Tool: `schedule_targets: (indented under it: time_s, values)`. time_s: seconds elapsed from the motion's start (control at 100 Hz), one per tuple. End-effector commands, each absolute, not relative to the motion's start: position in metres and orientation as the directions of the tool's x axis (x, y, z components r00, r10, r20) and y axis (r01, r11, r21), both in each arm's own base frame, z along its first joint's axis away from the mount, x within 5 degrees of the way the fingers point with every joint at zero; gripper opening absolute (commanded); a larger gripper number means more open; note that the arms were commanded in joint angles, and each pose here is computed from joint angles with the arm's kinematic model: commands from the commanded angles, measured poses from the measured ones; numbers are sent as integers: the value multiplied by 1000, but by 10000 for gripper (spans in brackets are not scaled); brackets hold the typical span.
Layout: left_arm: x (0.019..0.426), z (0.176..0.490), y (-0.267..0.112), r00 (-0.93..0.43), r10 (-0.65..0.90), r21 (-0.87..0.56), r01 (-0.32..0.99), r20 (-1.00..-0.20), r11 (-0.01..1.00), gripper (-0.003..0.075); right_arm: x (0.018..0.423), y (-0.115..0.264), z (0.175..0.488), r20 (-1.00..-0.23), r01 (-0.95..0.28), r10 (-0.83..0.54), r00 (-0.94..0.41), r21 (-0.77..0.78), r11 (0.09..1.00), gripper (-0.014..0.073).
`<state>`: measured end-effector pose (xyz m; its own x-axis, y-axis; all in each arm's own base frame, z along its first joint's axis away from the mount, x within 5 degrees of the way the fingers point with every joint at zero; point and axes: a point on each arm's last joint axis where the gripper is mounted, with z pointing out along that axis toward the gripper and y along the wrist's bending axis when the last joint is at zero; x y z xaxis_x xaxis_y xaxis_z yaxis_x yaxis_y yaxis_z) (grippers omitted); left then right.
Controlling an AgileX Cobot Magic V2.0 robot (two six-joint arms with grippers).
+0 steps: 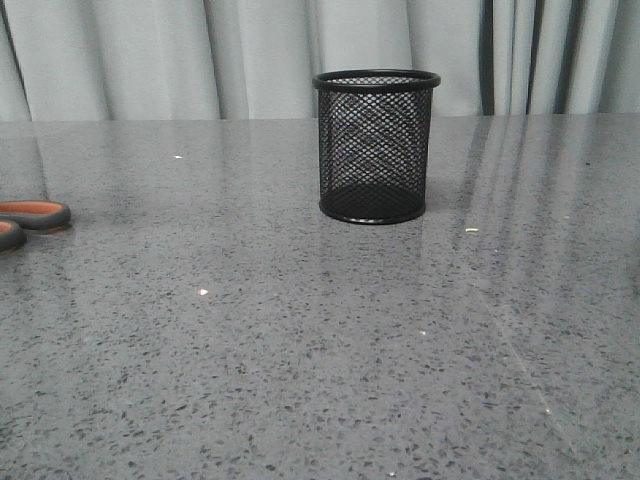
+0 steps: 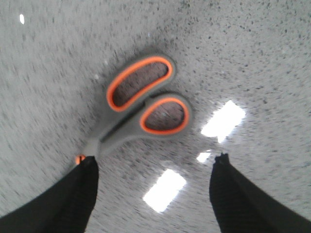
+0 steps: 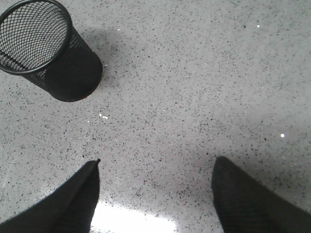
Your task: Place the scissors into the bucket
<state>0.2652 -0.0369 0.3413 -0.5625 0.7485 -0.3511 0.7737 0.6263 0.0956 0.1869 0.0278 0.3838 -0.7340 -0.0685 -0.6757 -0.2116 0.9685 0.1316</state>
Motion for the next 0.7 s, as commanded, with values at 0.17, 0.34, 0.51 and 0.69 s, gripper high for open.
schedule_targets:
  time_s: [0.17,0.34,0.51,0.69]
  values:
    - [278,353,-40,-186,932,234,935,-310,265,460,188,28,399,-742,-219,-55,-668,126,968,445]
    - [288,340,-35,-159,959,223,951,-233,212,460,188,28,399,-746,-218,-53,-664,125,968,445]
    - [297,327,-33,-154,970,196,962,-187,191,460,187,34,399,-748,-257,-87,-657,114,960,445]
    - [304,316,-33,-129,977,170,973,-172,158,460,186,41,399,-749,-295,-117,-652,109,949,445]
